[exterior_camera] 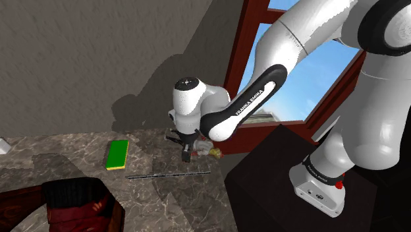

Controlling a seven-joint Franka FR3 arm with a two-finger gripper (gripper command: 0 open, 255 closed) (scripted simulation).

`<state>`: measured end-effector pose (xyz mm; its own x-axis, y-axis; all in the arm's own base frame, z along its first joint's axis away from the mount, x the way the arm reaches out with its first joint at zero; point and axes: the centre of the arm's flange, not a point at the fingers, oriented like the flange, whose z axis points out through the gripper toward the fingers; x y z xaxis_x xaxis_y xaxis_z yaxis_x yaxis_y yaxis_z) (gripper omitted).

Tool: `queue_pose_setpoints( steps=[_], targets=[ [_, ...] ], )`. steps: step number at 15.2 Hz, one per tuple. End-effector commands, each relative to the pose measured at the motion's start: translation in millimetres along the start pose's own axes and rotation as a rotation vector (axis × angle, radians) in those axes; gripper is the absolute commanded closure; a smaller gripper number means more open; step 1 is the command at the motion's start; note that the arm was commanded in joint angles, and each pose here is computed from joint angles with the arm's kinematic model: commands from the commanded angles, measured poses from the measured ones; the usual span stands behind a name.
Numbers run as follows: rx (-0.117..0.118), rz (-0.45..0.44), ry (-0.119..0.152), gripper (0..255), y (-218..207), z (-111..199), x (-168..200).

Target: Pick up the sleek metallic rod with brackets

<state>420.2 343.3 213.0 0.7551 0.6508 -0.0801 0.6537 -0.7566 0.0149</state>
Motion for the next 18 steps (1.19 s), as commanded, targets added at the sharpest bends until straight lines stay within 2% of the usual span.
queue_pose_setpoints(
  steps=[1, 5, 13, 15, 16, 18],
  targets=[
    [0.003, -0.028, 0.001, 0, -16, 15, 18],
    [0.011, -0.084, 0.004, 0, -46, 47, 45],
    [0.011, -0.085, 0.004, 0, -48, 88, 49],
    [0.011, -0.085, 0.004, 0, -48, 88, 49],
    [0.011, -0.085, 0.004, 255, -47, 88, 48],
    [0.011, -0.085, 0.004, 255, -47, 88, 48]
  ],
)
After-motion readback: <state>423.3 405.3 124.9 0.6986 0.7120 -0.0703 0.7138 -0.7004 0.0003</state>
